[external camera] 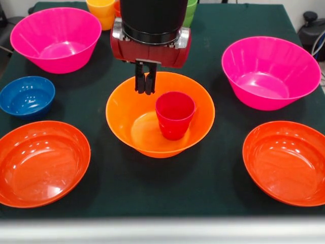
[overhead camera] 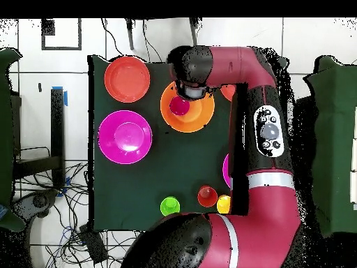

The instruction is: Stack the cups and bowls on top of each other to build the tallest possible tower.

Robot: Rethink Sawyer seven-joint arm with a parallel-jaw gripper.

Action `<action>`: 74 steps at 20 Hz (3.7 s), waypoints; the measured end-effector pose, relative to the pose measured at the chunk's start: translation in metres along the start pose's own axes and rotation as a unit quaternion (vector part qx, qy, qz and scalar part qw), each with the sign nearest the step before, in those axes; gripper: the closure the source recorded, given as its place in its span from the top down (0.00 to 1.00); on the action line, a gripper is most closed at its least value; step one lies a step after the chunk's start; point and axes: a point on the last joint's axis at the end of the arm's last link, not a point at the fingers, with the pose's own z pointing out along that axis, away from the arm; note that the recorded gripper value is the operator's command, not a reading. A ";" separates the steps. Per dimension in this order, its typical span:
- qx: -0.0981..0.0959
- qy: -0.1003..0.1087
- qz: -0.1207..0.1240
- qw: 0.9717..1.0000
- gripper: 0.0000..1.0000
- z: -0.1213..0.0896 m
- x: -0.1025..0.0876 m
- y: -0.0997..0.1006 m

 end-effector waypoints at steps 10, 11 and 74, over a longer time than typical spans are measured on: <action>-0.009 0.005 0.004 1.000 1.00 0.004 0.001 0.002; -0.010 0.005 0.005 1.000 1.00 0.004 0.001 0.002; -0.045 0.021 -0.003 0.999 1.00 0.088 0.040 0.021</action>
